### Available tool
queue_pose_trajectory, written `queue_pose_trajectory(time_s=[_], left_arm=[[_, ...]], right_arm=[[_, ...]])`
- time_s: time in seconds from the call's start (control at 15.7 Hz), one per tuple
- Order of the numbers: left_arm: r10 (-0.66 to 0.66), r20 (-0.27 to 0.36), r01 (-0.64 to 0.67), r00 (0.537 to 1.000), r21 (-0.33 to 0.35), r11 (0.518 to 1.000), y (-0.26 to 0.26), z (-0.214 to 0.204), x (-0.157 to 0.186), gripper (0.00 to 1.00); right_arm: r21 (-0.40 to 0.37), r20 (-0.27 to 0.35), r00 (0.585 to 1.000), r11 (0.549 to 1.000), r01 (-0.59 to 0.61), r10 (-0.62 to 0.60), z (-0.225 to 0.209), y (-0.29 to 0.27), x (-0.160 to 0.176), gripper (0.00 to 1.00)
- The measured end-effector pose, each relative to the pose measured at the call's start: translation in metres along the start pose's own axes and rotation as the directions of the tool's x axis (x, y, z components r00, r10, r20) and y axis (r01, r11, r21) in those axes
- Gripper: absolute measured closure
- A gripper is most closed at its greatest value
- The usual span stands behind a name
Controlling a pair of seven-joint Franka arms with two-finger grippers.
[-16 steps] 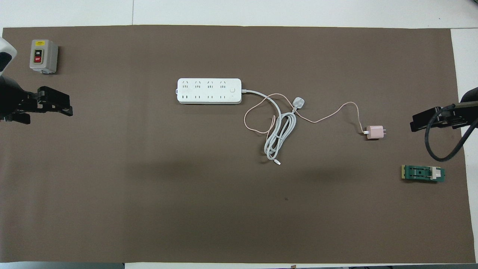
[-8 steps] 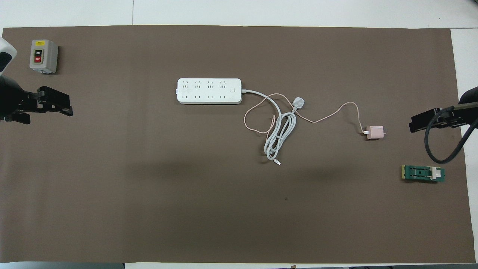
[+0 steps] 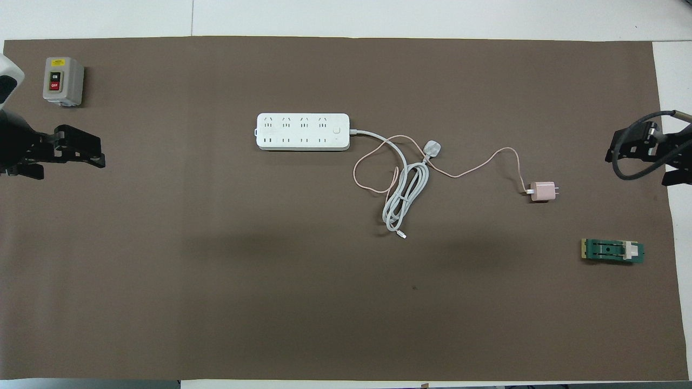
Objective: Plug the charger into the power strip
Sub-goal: 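Move the right gripper open toward the pink charger plug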
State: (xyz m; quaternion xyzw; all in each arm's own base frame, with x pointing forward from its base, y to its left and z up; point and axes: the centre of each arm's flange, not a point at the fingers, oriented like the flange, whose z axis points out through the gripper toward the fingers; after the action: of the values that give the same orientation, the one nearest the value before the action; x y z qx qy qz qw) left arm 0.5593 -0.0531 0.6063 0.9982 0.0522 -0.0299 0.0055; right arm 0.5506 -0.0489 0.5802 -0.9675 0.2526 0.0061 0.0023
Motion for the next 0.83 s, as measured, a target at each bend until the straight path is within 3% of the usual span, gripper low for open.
queue_pose_trajectory(time_s=[0.19,0.45,0.51,0.83], left_arm=[[0.0,0.0,0.0,1.0,0.0,1.0,0.0,0.0,0.0,0.0],[0.0,0.0,0.0,1.0,0.0,1.0,0.0,0.0,0.0,0.0],[0.0,0.0,0.0,1.0,0.0,1.0,0.0,0.0,0.0,0.0],[0.0,0.0,0.0,1.0,0.0,1.0,0.0,0.0,0.0,0.0]], right_arm=[[-0.016,0.018,0.957,0.957,-0.291,0.291,0.011,0.003,-0.006,0.0],[-0.035,0.021,0.82,0.82,-0.572,0.573,0.016,0.004,-0.017,0.0],[-0.031,0.03,0.785,0.786,-0.618,0.619,0.016,0.005,-0.018,0.0],[0.032,0.186,0.659,0.666,-0.745,0.729,0.029,0.021,-0.011,0.0]])
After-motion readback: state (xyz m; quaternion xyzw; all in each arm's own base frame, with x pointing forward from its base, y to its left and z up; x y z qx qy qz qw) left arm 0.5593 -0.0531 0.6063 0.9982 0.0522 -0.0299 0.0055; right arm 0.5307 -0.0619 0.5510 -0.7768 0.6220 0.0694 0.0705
